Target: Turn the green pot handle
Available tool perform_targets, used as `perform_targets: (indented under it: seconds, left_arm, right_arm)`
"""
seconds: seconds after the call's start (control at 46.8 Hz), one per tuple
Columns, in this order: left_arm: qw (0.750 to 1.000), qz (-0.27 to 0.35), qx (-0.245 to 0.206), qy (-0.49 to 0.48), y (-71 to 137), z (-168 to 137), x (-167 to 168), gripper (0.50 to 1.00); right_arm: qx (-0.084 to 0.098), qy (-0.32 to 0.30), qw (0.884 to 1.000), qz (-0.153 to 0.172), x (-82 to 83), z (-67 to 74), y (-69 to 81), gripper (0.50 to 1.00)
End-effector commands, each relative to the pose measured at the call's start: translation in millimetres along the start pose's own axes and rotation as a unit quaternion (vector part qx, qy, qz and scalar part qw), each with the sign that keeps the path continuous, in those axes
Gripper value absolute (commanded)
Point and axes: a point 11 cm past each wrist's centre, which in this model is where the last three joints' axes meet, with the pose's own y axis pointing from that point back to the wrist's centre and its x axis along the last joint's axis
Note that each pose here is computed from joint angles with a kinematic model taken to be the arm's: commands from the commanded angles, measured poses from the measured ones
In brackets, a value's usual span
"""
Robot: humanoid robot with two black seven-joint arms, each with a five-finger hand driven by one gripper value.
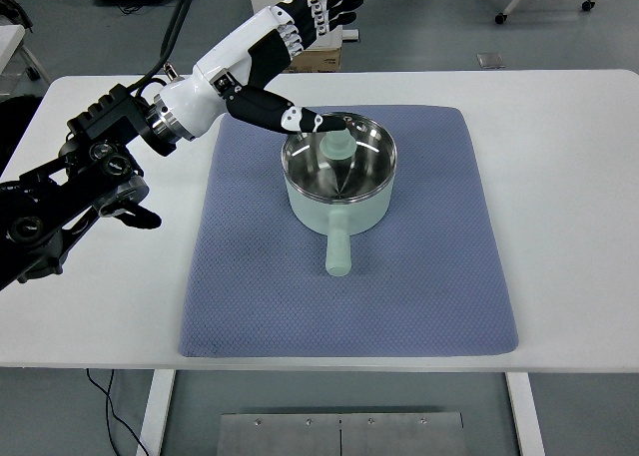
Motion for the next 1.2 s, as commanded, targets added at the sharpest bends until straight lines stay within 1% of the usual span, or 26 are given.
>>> perform_targets:
  seconds: [0.0,0.192,0.299,0.427,0.577,0.662,0.855,0.94,1.068,1.175]
  left_arm:
    - [0.999,-0.03,-0.007,-0.023,-11.9,5.6,-9.8,1.0]
    - [0.992,-0.106,-0.003,-0.066,-28.2,4.5,-41.4,1.0]
    - [0.984,-0.156,-0.012,-0.09,-34.7,9.8,-65.2,1.0]
    - [0.967,-0.216,-0.022,-0.131,-39.2,16.6,-89.0,1.0]
    - [0.946,-0.279,-0.017,-0.165,-41.9,15.1,-107.5,1.0]
    - [0.933,-0.311,-0.011,-0.18,-41.7,14.3,-112.2,1.0]
    - [0.904,-0.365,0.005,-0.222,-41.2,12.7,-115.9,1.0]
    - [0.894,-0.378,0.012,-0.239,-39.5,9.7,-117.0,1.0]
    - [0.892,-0.381,0.013,-0.241,-38.4,8.9,-118.3,1.0]
    - [0.896,-0.379,0.012,-0.232,-37.2,8.5,-119.8,1.0]
  right_arm:
    - [0.0,-0.001,1.0,0.0,0.1,0.0,0.0,1.0]
    - [0.0,-0.001,1.0,0.0,0.1,0.0,0.0,1.0]
    - [0.0,-0.001,1.0,0.0,0.1,0.0,0.0,1.0]
    - [0.0,-0.001,1.0,0.0,0.1,0.0,0.0,1.0]
    - [0.0,-0.001,1.0,0.0,0.1,0.0,0.0,1.0]
    - [0.0,-0.001,1.0,0.0,0.1,0.0,0.0,1.0]
    - [0.0,-0.001,1.0,0.0,0.1,0.0,0.0,1.0]
    - [0.001,-0.001,1.0,0.0,0.1,-0.2,0.0,1.0]
    - [0.0,-0.001,1.0,0.0,0.1,0.0,0.0,1.0]
    - [0.0,0.001,1.0,0.0,0.0,0.1,0.0,1.0]
